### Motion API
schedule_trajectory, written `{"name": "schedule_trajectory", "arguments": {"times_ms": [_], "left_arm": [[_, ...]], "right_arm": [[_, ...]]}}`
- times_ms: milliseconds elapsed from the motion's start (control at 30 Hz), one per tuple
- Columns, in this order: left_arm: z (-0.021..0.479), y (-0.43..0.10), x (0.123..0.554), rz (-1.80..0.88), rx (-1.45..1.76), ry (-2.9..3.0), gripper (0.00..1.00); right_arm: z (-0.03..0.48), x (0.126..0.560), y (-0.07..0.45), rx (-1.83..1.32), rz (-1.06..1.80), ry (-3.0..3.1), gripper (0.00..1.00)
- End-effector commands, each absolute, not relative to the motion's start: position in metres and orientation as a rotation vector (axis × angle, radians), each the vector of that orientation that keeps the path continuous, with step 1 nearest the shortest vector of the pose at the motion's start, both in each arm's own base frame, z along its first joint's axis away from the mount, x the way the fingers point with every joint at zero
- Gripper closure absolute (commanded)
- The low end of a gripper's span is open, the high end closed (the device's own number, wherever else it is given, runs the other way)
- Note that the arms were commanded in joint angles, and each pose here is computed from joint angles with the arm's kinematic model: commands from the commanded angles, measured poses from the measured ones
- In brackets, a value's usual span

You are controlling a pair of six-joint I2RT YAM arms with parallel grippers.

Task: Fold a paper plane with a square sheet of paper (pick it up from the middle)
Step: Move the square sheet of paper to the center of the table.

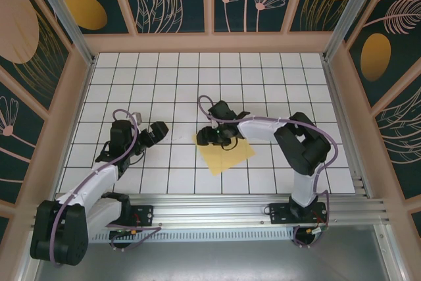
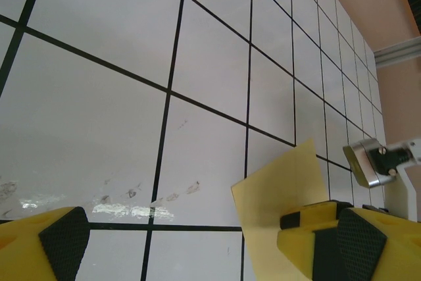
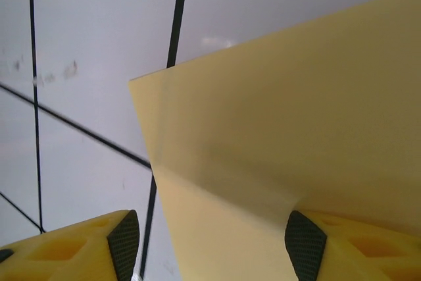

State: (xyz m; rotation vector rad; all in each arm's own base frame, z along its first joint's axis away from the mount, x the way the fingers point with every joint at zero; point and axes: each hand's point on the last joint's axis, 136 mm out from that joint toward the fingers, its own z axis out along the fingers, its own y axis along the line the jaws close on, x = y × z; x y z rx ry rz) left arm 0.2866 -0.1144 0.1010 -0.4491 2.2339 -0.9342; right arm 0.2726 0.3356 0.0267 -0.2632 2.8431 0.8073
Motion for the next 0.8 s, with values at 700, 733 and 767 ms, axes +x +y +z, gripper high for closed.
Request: {"name": "schedule_trajectory", "arguments": {"times_ms": [700,733,767], "left_arm": [[0.121,-0.122,0.315,-0.897,-0.333,2.213,0.01],[0.124,-0.119,0.317,-0.880,-0.332,2.202,0.01],[0.126,-0.117,0.319,-0.859,-0.333,2.189,0.02]], "right_arm": [[0.102,0.368,0.267,0.101,0.284,2.521,0.01],[0.104,0.368,0.258,0.098,0.259,2.505,0.01],[0.103,0.367,0.254,0.073,0.267,2.511,0.01]]}}
